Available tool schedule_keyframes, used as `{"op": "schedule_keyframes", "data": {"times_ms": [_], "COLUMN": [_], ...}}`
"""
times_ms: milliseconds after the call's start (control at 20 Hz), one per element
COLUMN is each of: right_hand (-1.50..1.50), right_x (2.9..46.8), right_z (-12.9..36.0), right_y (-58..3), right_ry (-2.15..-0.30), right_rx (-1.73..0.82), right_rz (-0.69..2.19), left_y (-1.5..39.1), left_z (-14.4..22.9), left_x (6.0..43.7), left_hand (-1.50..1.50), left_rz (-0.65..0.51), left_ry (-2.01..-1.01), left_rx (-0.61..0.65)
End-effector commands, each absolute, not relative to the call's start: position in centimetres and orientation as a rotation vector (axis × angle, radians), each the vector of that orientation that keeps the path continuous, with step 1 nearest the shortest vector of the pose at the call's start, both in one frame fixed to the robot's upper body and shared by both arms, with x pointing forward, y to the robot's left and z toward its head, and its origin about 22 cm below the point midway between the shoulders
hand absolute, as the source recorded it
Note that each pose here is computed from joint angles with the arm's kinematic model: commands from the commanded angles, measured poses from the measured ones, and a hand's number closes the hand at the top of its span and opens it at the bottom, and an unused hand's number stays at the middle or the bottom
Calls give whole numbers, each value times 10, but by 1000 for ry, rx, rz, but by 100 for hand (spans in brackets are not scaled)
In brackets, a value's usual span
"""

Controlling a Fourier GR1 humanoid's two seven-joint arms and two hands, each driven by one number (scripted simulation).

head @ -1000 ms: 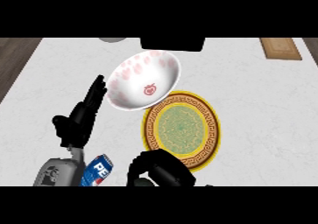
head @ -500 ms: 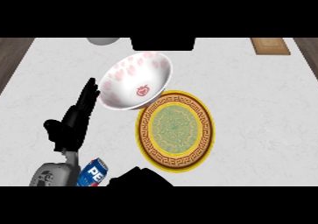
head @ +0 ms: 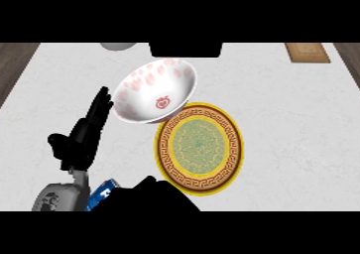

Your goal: Pick the squash from the plate and place it in the bowl

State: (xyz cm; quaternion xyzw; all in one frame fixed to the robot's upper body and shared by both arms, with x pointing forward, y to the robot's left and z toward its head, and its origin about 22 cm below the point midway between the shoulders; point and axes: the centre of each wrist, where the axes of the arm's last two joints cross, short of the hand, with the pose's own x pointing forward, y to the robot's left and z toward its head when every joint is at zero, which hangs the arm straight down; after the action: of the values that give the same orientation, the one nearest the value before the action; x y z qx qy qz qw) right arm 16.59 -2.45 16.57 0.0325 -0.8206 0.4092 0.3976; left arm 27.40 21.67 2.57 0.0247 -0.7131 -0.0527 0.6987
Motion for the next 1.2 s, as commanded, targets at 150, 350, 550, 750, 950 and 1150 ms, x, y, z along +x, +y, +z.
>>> {"op": "schedule_keyframes", "data": {"times_ms": [150, 350, 550, 750, 950, 1150], "right_hand": [150, 150, 150, 150, 150, 150], "right_x": [209, 246, 271, 317, 338, 366], "right_z": [234, 227, 217, 203, 178, 156], "right_y": [0, 11, 17, 11, 18, 6], "right_ry": [-2072, -2026, -2000, -1990, -1985, -1952], "right_rx": [-15, -51, -274, -445, -484, -523], "right_rz": [920, 931, 1010, 1094, 1085, 1063], "left_y": [215, 201, 215, 227, 222, 228], "left_z": [16, 40, 17, 26, 27, 36], "left_x": [275, 284, 262, 274, 284, 282], "left_hand": [0, 0, 0, 0, 0, 0], "left_rz": [-106, -116, -128, -131, -117, -124], "left_ry": [-1595, -1594, -1586, -1606, -1603, -1612], "left_rx": [67, 38, 52, 60, 62, 60]}}
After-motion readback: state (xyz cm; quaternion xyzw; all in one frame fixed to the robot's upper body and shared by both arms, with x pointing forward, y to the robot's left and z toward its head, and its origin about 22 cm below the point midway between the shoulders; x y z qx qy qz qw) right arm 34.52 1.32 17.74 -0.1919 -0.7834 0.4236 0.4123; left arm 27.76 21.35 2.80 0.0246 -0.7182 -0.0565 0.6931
